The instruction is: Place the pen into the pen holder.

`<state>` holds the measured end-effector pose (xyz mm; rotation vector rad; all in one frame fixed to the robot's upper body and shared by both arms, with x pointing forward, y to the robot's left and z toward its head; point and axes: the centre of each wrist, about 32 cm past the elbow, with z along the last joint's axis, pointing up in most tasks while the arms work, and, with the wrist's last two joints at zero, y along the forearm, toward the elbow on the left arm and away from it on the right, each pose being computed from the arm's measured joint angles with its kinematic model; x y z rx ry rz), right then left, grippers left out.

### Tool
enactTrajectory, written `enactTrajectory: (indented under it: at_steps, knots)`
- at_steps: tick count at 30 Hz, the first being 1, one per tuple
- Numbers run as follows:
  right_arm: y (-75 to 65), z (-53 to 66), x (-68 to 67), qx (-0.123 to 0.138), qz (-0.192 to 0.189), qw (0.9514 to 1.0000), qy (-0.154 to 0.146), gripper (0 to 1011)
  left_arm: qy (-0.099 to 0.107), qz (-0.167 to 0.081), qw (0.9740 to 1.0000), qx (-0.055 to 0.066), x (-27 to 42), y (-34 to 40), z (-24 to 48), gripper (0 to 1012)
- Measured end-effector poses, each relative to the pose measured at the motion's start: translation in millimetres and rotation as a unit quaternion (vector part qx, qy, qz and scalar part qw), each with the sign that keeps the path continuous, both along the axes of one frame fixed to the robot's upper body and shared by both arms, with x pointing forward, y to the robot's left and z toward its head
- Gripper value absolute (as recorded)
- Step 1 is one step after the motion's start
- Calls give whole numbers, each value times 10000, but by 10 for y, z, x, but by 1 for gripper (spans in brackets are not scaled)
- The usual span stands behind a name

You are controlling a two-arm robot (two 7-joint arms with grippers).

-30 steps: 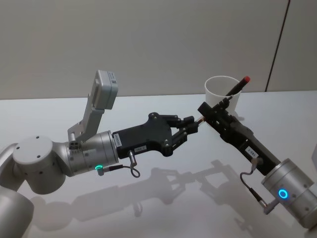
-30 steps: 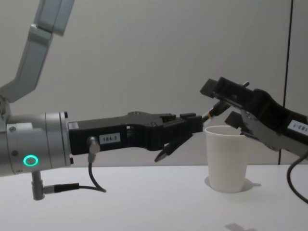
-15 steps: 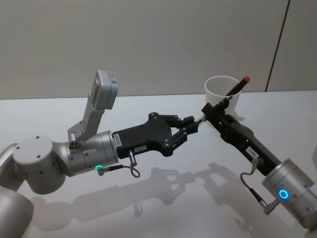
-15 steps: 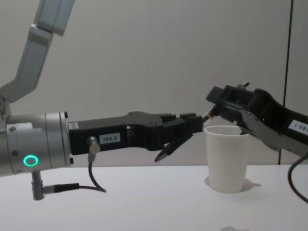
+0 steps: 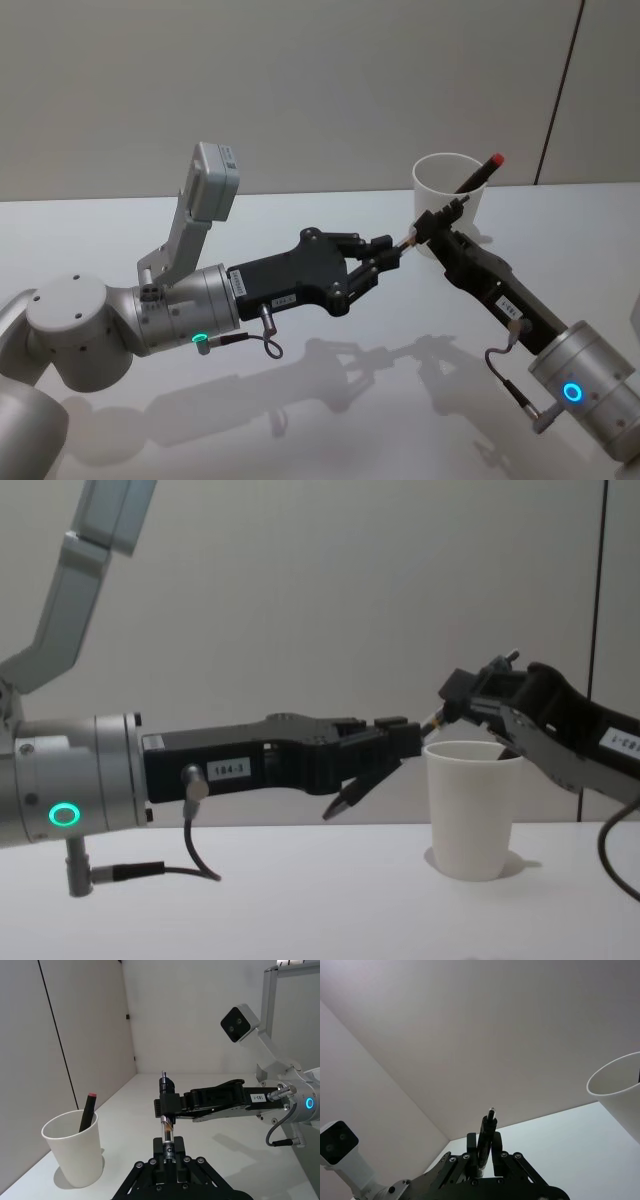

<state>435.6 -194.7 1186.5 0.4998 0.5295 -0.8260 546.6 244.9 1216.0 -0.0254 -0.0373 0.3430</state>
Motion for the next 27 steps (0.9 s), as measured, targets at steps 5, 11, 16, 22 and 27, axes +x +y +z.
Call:
enactTrajectory:
  at_steps: [5,11,16,22,27]
  knots:
    - [-1,-1,0,-1,-1,10000,1,154,-1,0,10000,0,0,0,0,120]
    - [-4,-2,1,-8,-15,10000,10,152,-4,1,10000,-5,0,1,1,169]
    - [-4,-2,1,-8,-15,10000,10,151,-4,1,10000,-5,0,1,1,295]
    - [-2,-3,1,-8,-13,10000,11,152,-4,0,10000,-5,0,0,1,465]
    - [-2,-3,1,-8,-12,10000,11,152,-3,0,10000,-5,0,0,1,628]
